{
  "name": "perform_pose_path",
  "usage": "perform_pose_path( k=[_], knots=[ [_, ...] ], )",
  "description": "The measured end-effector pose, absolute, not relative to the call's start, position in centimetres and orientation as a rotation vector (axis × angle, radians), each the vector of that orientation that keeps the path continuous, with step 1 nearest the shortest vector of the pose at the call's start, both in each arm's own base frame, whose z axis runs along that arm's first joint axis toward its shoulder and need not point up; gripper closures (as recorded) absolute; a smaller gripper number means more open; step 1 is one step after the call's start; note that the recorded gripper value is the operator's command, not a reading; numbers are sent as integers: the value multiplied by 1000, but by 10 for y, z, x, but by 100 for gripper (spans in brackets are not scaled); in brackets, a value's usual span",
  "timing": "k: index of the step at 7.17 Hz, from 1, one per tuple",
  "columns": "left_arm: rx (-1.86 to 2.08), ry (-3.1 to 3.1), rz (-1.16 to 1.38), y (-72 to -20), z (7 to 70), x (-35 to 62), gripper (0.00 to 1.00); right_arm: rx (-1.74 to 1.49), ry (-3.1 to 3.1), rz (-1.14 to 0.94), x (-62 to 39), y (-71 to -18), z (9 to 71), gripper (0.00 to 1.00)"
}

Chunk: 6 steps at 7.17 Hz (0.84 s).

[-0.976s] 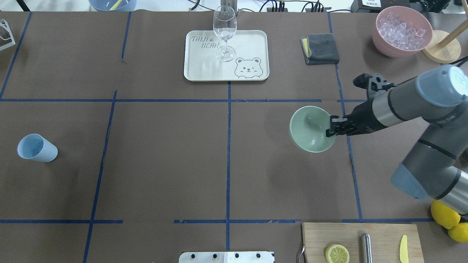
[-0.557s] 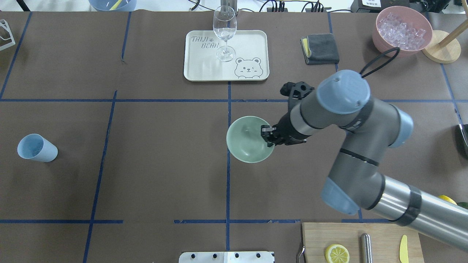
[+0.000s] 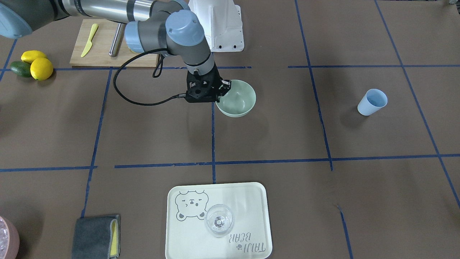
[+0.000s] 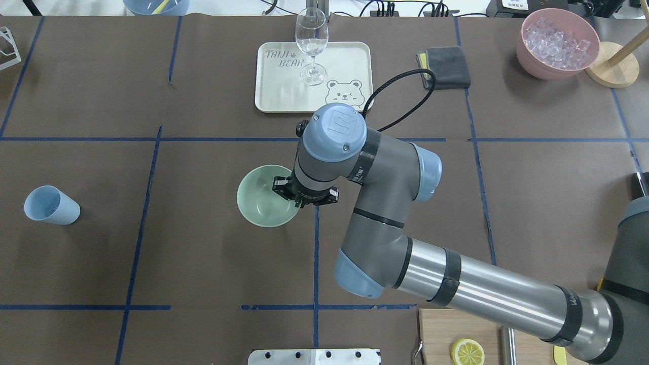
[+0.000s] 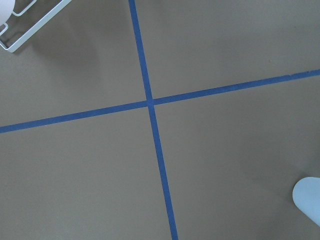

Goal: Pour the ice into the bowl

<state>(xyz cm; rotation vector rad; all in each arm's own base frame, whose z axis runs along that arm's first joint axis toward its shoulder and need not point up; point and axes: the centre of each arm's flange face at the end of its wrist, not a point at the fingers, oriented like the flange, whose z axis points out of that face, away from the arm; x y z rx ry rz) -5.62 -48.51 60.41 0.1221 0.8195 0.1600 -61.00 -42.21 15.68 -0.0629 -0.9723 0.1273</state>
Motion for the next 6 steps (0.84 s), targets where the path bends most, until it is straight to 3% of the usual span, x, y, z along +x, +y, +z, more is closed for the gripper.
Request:
perform_pose_path(
  k=[6],
  knots=[
    [123, 819, 160, -485, 603, -56, 0, -67, -940, 131, -641, -432, 169, 100]
  ],
)
